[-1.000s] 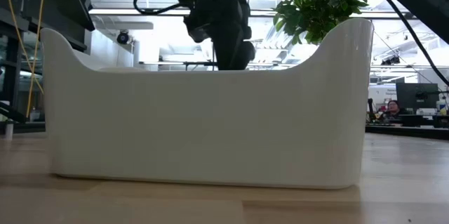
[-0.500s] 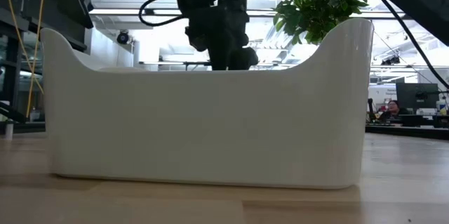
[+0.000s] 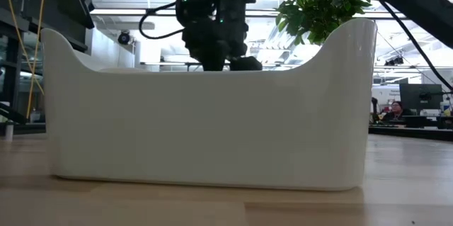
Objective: Pick and place pill bottles into a basket
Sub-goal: Put the middle white pill bottle in the white bin
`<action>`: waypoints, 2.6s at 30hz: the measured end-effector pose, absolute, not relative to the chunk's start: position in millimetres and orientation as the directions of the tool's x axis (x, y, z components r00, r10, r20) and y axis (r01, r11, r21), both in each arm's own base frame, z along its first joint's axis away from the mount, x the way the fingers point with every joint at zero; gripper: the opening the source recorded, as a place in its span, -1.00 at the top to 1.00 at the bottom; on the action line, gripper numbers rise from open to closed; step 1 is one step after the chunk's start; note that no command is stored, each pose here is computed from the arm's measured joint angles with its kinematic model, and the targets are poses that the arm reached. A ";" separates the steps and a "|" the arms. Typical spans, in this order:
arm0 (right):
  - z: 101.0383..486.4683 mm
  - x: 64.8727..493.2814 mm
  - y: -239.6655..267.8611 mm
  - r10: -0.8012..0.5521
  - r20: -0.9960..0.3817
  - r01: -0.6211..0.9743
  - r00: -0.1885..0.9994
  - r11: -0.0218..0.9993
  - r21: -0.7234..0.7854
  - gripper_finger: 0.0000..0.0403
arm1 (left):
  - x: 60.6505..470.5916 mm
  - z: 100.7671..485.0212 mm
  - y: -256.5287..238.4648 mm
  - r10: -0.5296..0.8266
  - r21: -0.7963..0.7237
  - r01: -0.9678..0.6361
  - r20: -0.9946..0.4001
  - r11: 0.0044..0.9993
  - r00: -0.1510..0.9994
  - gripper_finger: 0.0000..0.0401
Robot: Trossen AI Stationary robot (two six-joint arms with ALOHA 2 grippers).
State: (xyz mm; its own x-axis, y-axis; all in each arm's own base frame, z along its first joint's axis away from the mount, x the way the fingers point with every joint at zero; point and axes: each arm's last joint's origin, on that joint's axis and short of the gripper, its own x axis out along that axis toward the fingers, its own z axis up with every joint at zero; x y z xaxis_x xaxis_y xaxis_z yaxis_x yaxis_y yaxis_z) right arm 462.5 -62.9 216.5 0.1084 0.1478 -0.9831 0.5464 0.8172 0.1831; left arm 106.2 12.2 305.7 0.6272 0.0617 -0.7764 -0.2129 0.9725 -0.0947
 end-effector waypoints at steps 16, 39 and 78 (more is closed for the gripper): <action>193.6 463.8 -64.1 0.113 -0.993 0.593 0.015 0.799 0.100 -0.87 | 106.2 305.7 12.2 0.062 -0.095 -0.213 -0.776 0.972 0.627 -0.08; 193.0 463.2 -56.1 0.122 -0.993 0.587 -0.006 0.804 0.095 -0.50 | 105.3 304.9 12.1 0.061 -0.096 -0.217 -0.784 0.971 0.618 -0.08; 194.6 464.0 -21.5 0.113 -0.993 0.482 -0.032 0.872 0.083 0.26 | 105.2 305.0 12.1 0.062 -0.125 -0.255 -0.784 0.959 0.618 -0.08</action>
State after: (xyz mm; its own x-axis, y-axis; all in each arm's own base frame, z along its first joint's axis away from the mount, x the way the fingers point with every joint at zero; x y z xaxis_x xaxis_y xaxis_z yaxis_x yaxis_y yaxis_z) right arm 464.0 -21.5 194.6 -0.0321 0.1127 -0.9931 0.4821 0.8722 0.0834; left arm 105.2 12.1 305.0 0.6176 0.0617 -0.7840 -0.2545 0.9589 -0.1251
